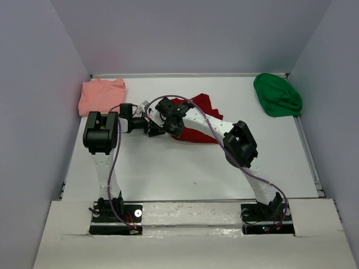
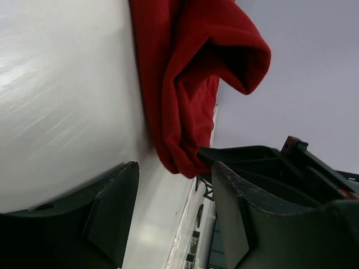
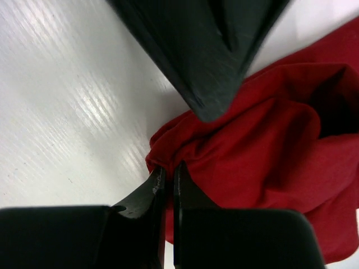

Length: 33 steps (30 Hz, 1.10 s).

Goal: Fold and stack the t-shirts
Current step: Put the neatly folded tshirt into the corner of the board with the left arm

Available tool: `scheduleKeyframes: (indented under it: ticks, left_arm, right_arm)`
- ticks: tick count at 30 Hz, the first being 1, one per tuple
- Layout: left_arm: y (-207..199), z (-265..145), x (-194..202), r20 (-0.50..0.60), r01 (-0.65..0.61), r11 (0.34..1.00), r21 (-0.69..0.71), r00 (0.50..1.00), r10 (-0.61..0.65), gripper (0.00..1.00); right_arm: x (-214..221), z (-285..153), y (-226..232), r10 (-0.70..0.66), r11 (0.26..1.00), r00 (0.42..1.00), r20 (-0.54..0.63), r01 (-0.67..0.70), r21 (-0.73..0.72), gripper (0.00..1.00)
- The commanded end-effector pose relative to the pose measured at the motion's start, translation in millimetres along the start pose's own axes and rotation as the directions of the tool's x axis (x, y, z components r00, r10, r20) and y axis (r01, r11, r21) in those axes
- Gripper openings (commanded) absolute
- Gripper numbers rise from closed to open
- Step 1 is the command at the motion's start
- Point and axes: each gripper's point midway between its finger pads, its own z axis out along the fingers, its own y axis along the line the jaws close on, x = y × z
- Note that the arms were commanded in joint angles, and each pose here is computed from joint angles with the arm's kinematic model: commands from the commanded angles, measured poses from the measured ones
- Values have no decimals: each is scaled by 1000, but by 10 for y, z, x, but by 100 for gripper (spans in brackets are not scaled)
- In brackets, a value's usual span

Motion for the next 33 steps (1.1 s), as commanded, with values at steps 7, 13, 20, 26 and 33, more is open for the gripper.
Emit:
scheduleKeyframes:
  ticks: [7,13,20,26,33]
  left_arm:
    - [277,260,-135,79,116,992,-43,991,-112,67]
    - [348,312,-136,88,148,987,-58,986,-143,68]
    - [359,350,-74,75,151,986,-63,986,-146,70]
    - [345,380,-27,70,149,986,-69,987,-144,71]
    - [337,462,54,65,134,987,-89,990,-128,78]
  right_arm:
    - [-40,-224,-50,11,1000,999,36,-12,13,0]
    - [-80,-314,-128,19,999,998,57,-21,26,0]
    - [-94,-417,-299,28,997,997,71,-33,68,0]
    - [-101,-558,-517,44,993,995,90,-54,109,0]
    - [-89,-650,-687,66,989,992,105,-80,128,0]
